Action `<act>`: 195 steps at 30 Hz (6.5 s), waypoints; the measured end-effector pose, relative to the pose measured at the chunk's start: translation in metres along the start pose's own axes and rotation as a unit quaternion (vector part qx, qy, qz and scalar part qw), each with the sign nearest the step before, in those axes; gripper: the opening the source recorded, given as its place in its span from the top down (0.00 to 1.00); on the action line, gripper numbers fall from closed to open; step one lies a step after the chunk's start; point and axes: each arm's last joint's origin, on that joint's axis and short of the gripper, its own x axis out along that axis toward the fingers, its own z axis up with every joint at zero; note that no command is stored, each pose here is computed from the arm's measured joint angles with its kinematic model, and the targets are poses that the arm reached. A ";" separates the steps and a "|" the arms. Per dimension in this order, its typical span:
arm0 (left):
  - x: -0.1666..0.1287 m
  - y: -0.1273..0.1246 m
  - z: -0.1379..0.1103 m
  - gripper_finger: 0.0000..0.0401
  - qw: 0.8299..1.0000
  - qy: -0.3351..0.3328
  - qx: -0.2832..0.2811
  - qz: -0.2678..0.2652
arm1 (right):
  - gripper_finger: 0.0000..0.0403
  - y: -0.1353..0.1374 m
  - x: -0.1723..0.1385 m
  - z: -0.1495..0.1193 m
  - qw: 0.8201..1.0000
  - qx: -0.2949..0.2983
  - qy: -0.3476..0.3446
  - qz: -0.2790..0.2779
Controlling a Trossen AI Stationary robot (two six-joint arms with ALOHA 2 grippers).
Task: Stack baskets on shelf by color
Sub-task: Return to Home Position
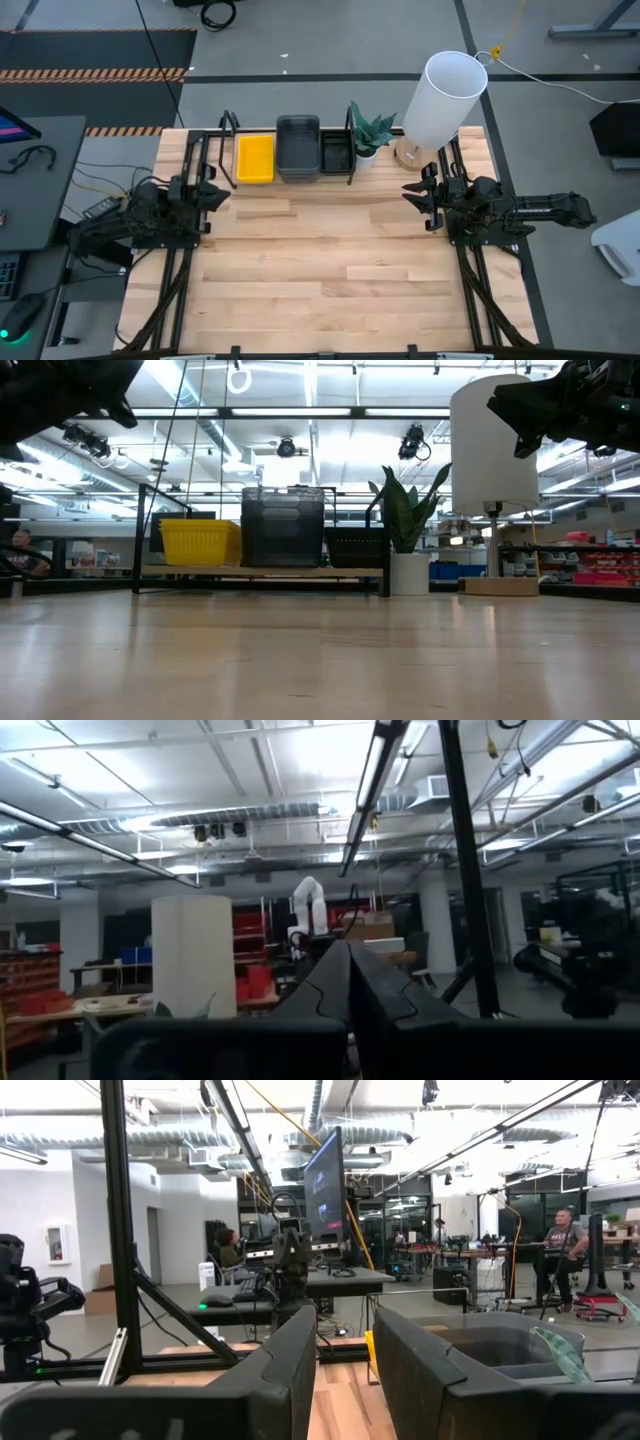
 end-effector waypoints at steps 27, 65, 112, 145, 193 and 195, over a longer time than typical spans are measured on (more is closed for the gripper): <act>-0.009 -0.012 -0.048 0.97 0.964 0.248 -0.089 0.022 | 0.73 0.000 0.000 0.000 1.000 0.000 0.000 0.000; -0.008 -0.011 -0.047 0.91 0.969 0.240 -0.060 0.024 | 0.73 0.000 0.000 0.000 1.000 0.000 0.000 0.000; -0.008 -0.011 -0.047 0.94 0.969 0.240 -0.060 0.024 | 0.73 0.000 0.000 0.000 1.000 0.000 0.000 0.000; -0.008 -0.011 -0.047 0.93 0.969 0.240 -0.060 0.024 | 0.73 0.000 0.000 0.000 1.000 0.000 0.000 0.000; -0.008 -0.011 -0.047 0.91 0.969 0.240 -0.060 0.024 | 0.73 0.000 0.000 0.000 1.000 0.000 0.000 0.000; -0.008 -0.011 -0.047 0.91 0.969 0.240 -0.060 0.024 | 0.73 0.000 0.000 0.000 1.000 0.000 0.000 0.000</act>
